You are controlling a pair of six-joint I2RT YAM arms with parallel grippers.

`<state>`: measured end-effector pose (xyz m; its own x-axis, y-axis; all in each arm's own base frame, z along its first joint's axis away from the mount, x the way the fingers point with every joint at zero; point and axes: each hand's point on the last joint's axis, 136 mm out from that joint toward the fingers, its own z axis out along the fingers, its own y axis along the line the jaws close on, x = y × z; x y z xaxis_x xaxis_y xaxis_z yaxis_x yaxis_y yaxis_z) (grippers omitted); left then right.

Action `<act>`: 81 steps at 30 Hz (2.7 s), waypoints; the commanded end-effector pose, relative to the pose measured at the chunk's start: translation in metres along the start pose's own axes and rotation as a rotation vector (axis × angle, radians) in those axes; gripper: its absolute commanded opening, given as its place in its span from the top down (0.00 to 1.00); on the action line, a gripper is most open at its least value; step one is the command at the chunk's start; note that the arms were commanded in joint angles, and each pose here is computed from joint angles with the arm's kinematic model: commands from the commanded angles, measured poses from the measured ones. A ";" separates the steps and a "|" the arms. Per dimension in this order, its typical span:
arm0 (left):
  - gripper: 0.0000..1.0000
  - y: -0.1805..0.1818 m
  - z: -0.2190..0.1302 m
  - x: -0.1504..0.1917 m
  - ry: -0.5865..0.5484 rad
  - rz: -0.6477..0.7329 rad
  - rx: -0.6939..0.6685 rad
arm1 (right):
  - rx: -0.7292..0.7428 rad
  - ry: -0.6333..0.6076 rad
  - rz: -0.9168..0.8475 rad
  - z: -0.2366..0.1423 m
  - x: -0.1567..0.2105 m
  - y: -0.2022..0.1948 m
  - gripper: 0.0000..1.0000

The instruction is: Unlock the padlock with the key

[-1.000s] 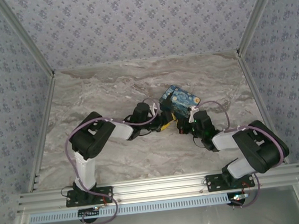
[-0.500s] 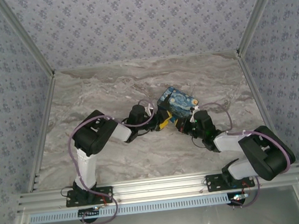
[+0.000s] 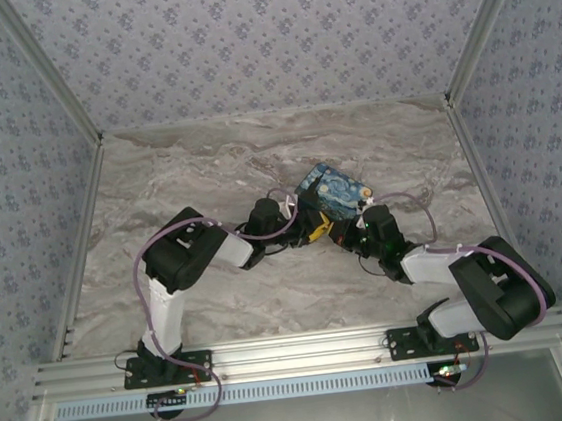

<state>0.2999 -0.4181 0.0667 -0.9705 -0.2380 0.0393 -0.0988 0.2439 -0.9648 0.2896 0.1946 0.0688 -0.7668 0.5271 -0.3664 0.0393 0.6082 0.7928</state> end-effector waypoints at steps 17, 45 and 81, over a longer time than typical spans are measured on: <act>1.00 -0.009 -0.005 -0.003 -0.035 0.007 -0.007 | 0.105 -0.052 -0.316 -0.041 -0.014 0.004 0.53; 1.00 -0.033 -0.012 0.003 -0.008 -0.164 -0.030 | 0.503 -0.062 -1.966 -0.045 0.004 0.028 0.43; 1.00 -0.034 -0.010 0.004 0.003 -0.168 -0.030 | 0.433 -0.080 -1.937 -0.001 -0.005 0.037 0.74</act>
<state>0.2975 -0.4074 0.0719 -0.9213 -0.3211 0.2192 -0.3135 0.2801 -0.9073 0.2845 0.2036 0.0839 0.0336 -0.9042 -0.4259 -0.5548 0.3376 -0.7604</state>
